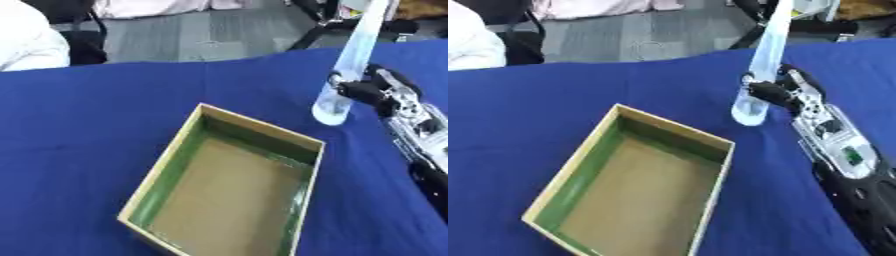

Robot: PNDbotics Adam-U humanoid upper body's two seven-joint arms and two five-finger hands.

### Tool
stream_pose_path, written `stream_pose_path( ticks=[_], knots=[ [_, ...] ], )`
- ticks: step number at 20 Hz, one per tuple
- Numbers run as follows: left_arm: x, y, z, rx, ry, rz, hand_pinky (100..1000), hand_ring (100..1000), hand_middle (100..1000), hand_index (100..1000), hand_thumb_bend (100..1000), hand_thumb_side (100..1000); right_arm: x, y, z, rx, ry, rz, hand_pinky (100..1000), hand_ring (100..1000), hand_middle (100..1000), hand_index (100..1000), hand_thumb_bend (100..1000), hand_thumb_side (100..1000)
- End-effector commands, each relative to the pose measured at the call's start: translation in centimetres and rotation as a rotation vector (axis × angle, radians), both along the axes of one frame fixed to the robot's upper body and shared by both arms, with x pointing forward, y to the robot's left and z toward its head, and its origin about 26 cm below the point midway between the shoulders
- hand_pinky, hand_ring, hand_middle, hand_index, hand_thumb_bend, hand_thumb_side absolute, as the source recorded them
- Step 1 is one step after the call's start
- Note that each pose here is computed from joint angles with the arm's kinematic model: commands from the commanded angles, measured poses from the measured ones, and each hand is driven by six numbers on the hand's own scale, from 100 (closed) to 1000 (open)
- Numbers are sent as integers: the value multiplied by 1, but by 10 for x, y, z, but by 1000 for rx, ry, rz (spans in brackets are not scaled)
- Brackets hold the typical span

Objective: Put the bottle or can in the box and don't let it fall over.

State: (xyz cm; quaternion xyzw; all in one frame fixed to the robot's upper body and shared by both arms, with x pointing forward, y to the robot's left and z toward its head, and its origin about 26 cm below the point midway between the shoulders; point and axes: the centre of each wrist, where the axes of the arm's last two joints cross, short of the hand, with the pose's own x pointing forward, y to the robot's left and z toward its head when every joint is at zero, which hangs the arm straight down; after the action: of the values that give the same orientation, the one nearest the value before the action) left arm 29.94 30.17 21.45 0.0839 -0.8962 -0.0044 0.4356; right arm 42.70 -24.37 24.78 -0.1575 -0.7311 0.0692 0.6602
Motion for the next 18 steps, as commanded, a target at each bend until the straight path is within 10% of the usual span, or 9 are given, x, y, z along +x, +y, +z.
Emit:
stream_pose_path(
  ticks=[1,18],
  knots=[
    [-3,1,10,17,-33,-10,1000,1000,1000,794,100,592,-5,-1,16,12,-57,-8,1000,969,1000,503,100,246],
    [-3,2,10,19,-27,-13,1000,1000,1000,789,100,591,-30,9,45,30,-140,47,1000,979,1000,357,100,276]
  ],
)
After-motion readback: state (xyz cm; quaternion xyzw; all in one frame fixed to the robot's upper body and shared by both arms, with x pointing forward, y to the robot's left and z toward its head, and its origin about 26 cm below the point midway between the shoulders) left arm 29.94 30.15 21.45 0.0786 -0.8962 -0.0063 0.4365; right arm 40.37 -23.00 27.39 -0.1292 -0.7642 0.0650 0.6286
